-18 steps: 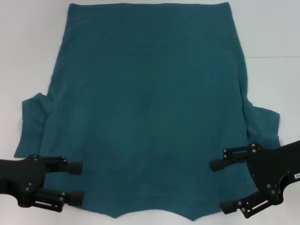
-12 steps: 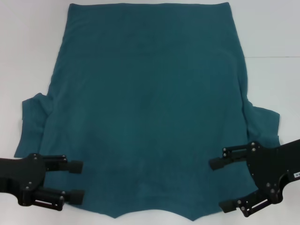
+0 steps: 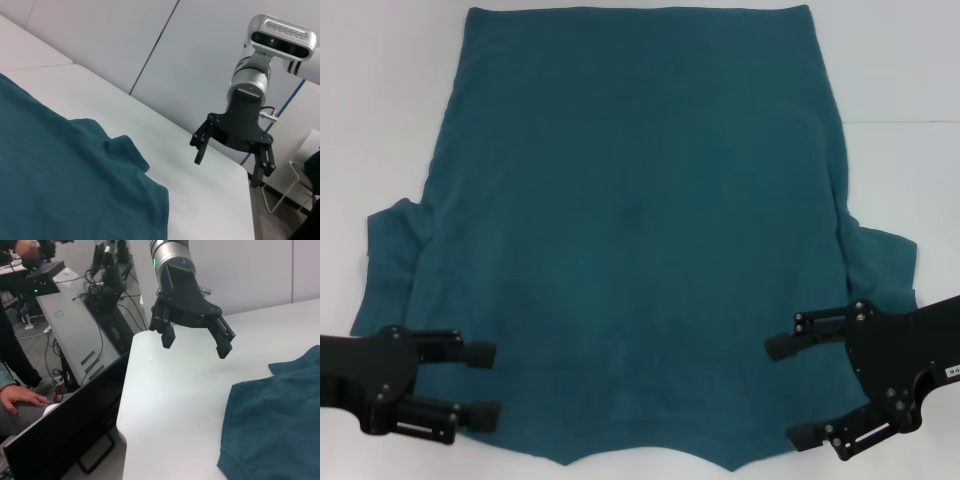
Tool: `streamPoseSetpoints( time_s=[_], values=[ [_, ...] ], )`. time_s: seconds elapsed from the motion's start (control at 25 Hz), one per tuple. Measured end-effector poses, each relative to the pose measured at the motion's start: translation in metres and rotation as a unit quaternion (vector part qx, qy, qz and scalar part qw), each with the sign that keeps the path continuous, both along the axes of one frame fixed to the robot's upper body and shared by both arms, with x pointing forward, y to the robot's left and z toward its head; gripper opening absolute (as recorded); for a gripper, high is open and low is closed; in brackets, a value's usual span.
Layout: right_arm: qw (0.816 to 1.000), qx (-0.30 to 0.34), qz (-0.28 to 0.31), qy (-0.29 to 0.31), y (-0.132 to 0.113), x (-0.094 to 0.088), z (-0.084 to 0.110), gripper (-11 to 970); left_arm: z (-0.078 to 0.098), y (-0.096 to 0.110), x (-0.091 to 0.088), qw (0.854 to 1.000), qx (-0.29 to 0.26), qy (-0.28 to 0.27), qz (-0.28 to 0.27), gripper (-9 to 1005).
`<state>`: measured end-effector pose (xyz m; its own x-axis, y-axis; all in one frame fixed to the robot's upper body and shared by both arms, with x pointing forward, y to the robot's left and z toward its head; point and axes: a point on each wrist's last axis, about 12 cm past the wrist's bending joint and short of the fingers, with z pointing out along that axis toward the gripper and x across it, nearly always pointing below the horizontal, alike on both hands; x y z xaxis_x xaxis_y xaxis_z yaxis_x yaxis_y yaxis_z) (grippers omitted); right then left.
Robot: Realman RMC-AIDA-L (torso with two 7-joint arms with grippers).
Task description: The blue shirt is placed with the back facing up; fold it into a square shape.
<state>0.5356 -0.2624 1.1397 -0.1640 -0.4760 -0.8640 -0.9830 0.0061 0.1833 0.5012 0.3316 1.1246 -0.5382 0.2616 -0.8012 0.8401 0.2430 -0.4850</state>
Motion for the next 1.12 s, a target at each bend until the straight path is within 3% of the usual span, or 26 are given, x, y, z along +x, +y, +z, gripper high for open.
streamPoseSetpoints(
  time_s=[0.12,0.32,0.4,0.44,0.68,0.88,1.12],
  values=[
    [1.000,0.000,-0.003,0.000,-0.001,0.000,0.000,941,0.000,0.003,0.003,1.000,0.006,0.002,0.023,934],
    [1.000,0.005,-0.019,0.005,-0.005,0.002,0.002,941,0.004,0.020,0.015,0.993,0.044,-0.002,0.105,934],
    [1.000,0.004,-0.027,0.012,-0.005,0.003,0.006,941,0.000,0.031,0.028,0.981,0.088,0.005,0.170,935],
    [1.000,0.004,-0.027,0.012,-0.005,0.003,0.006,941,0.000,0.031,0.028,0.981,0.088,0.005,0.170,935],
    [0.999,-0.001,-0.036,0.023,0.002,0.005,0.012,941,-0.004,0.045,0.057,0.949,0.160,0.008,0.273,935],
    [0.999,-0.005,-0.041,0.029,0.007,0.006,0.016,941,-0.006,0.052,0.075,0.923,0.235,-0.014,0.304,934],
    [0.998,-0.008,-0.048,0.032,0.007,0.008,0.019,941,-0.004,0.056,0.081,0.913,0.264,-0.013,0.311,935]
  ],
)
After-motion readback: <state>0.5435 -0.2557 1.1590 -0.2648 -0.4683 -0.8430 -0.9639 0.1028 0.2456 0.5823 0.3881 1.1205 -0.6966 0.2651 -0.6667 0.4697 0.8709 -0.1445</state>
